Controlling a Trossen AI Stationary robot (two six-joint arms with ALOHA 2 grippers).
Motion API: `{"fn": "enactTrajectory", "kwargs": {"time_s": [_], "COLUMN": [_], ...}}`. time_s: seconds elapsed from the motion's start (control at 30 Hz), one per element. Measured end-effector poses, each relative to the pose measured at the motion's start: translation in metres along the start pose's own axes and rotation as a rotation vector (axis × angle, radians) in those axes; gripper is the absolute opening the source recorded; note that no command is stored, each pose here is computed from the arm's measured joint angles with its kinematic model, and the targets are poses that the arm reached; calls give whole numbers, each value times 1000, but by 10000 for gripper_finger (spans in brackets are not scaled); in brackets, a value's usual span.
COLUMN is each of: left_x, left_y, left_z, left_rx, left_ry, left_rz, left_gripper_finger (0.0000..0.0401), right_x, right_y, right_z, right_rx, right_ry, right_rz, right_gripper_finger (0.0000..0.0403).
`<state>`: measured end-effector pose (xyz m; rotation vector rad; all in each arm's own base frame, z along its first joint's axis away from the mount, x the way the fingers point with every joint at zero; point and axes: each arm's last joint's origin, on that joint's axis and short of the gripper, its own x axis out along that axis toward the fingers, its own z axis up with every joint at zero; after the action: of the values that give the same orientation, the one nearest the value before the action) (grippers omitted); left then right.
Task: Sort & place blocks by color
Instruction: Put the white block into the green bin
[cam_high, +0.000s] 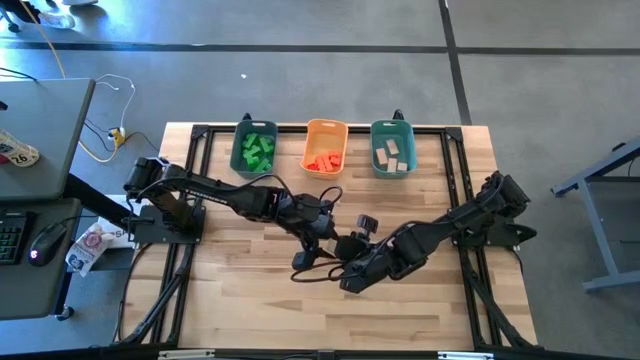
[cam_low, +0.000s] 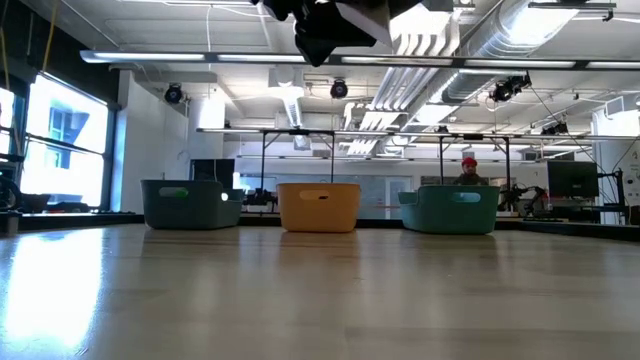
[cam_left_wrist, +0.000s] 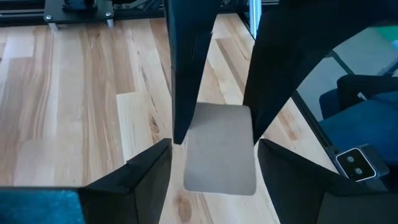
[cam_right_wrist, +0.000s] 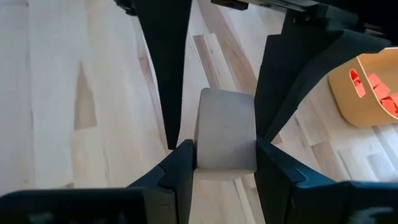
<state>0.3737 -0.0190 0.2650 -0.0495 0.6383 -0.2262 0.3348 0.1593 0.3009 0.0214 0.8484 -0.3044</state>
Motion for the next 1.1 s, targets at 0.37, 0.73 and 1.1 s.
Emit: {"fn": "enactTrajectory", "kwargs": {"time_s": [0.37,0.73,1.1], "left_x": [0,0,0], "left_y": [0,0,-2], "left_z": [0,0,0], "left_rx": [1,12,49], "left_ry": [-5,-3,-2], "left_rz": [-1,-1,-4], "left_gripper_finger": [177,102,102], "right_x": [0,0,0], "right_y": [0,1,2], "right_z": [-1,-1,-2], "right_rx": [2,7,2], "right_ry": [17,32,42], "right_rz": [18,38,59], "right_gripper_finger": [112,113,135]}}
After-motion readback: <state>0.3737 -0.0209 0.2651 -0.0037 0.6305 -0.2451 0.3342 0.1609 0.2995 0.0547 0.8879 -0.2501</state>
